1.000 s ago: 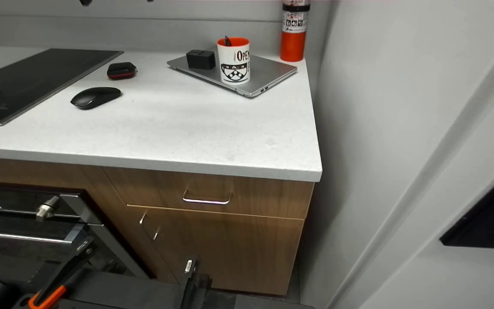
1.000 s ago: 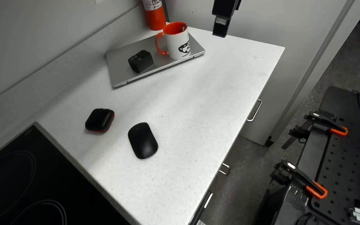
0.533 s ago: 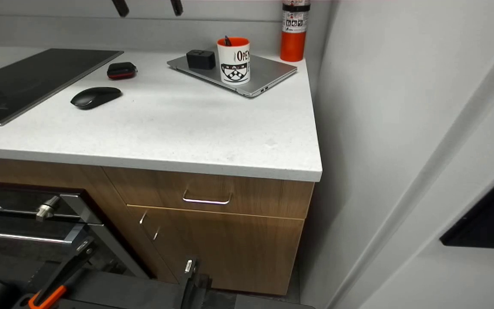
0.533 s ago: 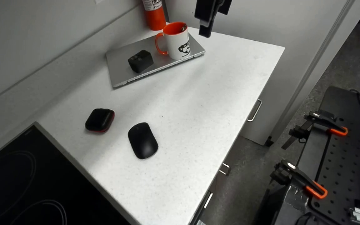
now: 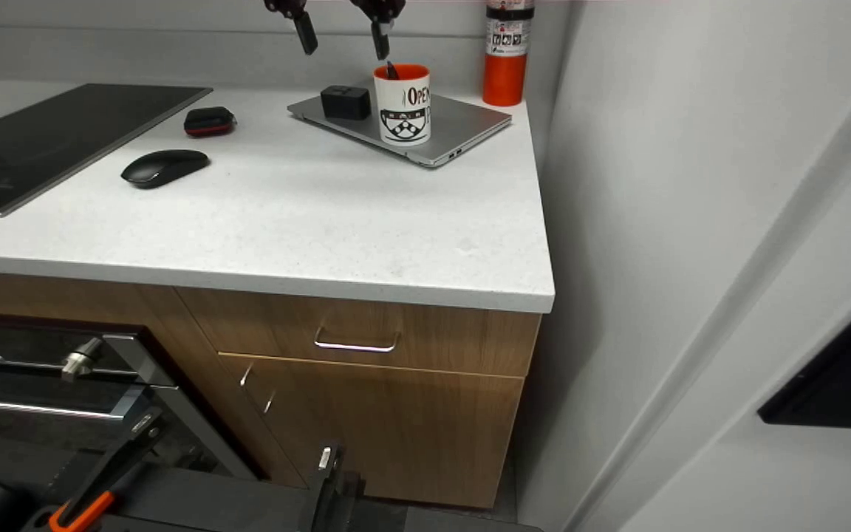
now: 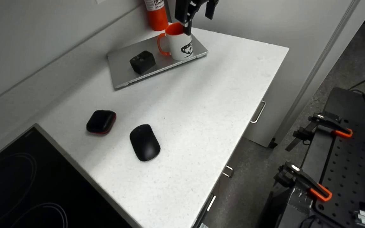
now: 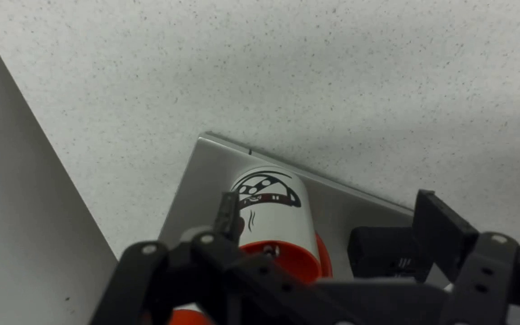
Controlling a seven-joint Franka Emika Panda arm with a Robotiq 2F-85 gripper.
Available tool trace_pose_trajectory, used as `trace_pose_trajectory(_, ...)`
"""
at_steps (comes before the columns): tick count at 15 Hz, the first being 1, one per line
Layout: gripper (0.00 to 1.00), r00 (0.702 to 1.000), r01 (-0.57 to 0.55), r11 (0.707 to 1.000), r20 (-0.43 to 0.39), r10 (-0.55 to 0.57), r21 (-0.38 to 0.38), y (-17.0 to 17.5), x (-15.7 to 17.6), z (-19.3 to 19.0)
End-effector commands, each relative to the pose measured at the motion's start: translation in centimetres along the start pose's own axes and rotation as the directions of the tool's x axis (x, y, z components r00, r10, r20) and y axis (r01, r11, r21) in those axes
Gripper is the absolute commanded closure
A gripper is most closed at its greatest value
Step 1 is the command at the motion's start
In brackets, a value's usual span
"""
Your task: Remove the pen from the cup and put it on the shelf
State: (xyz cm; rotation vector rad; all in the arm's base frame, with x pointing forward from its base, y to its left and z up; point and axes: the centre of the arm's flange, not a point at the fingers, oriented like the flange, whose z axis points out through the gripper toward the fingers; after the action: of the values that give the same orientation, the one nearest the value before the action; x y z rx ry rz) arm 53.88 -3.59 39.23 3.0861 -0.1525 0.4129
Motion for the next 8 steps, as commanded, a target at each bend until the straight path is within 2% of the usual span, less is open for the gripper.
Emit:
trace_pose_trajectory(1,0.0,1.0,0.0,1.0,0.005,0.0,0.0,0.0,-0.1,0.3)
trace_pose_trajectory(4,0.0,1.0,0.002,1.0,0.005,-0.002,0.0,-0.1,-0.2,0.2)
trace_pose_trajectory(8,0.0,0.999,-0.049,0.999,-0.014,0.048,-0.004,0.3,2.1,1.8)
